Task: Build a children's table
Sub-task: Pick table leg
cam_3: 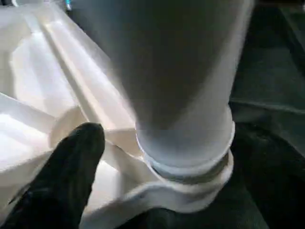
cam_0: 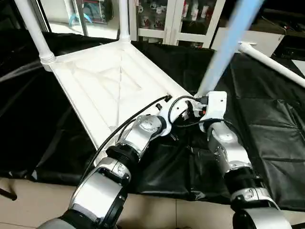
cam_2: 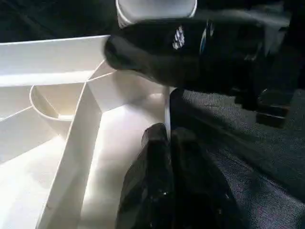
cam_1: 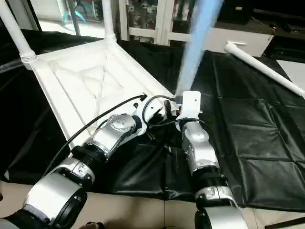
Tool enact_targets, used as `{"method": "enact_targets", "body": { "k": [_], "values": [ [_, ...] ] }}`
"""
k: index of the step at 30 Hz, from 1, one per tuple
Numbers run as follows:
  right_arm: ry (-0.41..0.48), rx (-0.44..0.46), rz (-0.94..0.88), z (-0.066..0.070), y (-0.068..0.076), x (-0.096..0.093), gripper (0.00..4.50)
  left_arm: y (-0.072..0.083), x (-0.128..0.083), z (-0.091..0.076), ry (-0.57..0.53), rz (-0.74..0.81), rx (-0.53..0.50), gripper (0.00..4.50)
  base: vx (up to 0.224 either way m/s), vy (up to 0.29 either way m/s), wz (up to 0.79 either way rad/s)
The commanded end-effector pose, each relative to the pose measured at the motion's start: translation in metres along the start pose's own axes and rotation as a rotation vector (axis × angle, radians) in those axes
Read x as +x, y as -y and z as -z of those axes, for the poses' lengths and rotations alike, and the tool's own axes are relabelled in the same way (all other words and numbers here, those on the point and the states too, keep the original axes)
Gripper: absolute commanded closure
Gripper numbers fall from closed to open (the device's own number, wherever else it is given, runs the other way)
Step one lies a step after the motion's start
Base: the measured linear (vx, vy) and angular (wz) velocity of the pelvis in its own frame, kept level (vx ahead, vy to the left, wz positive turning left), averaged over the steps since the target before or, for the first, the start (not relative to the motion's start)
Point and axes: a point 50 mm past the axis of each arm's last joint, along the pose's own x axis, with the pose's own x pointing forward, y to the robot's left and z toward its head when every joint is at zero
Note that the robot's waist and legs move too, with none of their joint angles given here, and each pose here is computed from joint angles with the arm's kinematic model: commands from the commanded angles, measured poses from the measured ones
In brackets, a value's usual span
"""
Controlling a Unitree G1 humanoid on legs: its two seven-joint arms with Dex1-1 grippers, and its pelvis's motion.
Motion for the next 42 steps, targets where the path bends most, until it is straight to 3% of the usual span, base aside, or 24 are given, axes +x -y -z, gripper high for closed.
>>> {"method": "enact_targets", "body": {
  "k": [1, 21, 27, 34, 42],
  "values": [
    [0.007, -0.004, -0.003, -0.004, 0.004, -0.003, 0.08, -0.003, -0.001, -0.014, 0.072, 0.012, 0.025, 4.50, 0.000, 0.000, 0.00],
    [-0.028, -0.001, 0.018, 0.002, 0.011, -0.014, 0.08, 0.001, -0.002, -0.009, 0.078, 0.063, 0.050, 4.50, 0.000, 0.000, 0.00],
    [-0.038, 0.033, 0.071, 0.010, 0.017, -0.023, 0.08, 0.014, -0.015, 0.014, 0.089, 0.251, 0.176, 4.50, 0.000, 0.000, 0.00],
    [-0.056, 0.066, 0.132, 0.021, 0.025, -0.033, 0.08, 0.027, -0.037, 0.033, 0.192, 0.433, 0.304, 4.50, 0.000, 0.000, 0.00],
    [-0.074, 0.070, 0.147, 0.028, 0.026, -0.041, 0.08, 0.022, -0.053, 0.047, 0.195, 0.464, 0.350, 4.50, 0.000, 0.000, 0.00]
  ]
}}
